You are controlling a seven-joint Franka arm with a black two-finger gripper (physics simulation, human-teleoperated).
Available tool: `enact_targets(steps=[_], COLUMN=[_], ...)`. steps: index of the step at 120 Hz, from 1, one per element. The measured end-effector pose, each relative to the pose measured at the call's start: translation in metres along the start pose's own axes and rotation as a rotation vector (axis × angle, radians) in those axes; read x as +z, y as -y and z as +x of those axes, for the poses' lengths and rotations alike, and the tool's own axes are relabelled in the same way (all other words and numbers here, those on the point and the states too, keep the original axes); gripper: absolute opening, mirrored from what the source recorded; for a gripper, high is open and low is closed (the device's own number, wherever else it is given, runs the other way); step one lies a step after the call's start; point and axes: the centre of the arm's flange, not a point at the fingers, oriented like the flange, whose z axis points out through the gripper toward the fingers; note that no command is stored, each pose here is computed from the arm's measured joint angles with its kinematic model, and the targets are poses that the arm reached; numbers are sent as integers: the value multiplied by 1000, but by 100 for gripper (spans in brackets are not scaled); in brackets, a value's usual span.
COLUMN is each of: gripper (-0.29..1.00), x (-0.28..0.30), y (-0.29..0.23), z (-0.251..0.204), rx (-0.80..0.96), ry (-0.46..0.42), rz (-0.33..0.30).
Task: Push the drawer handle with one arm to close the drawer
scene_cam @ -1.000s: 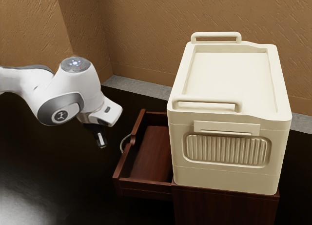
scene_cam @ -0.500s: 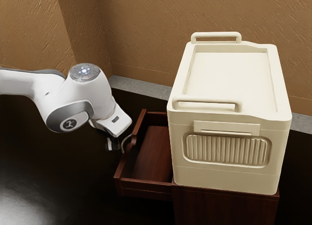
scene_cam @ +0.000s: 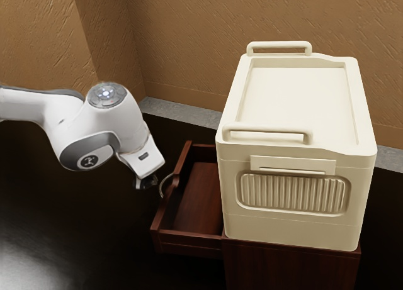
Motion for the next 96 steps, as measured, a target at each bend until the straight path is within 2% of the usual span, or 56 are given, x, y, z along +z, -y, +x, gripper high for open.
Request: enact_targets(steps=[38,96], gripper=[-8,-9], x=[6,7], y=[-15,-1], z=[46,134], rx=[186,303], ry=[-37,-78], rz=[32,82])
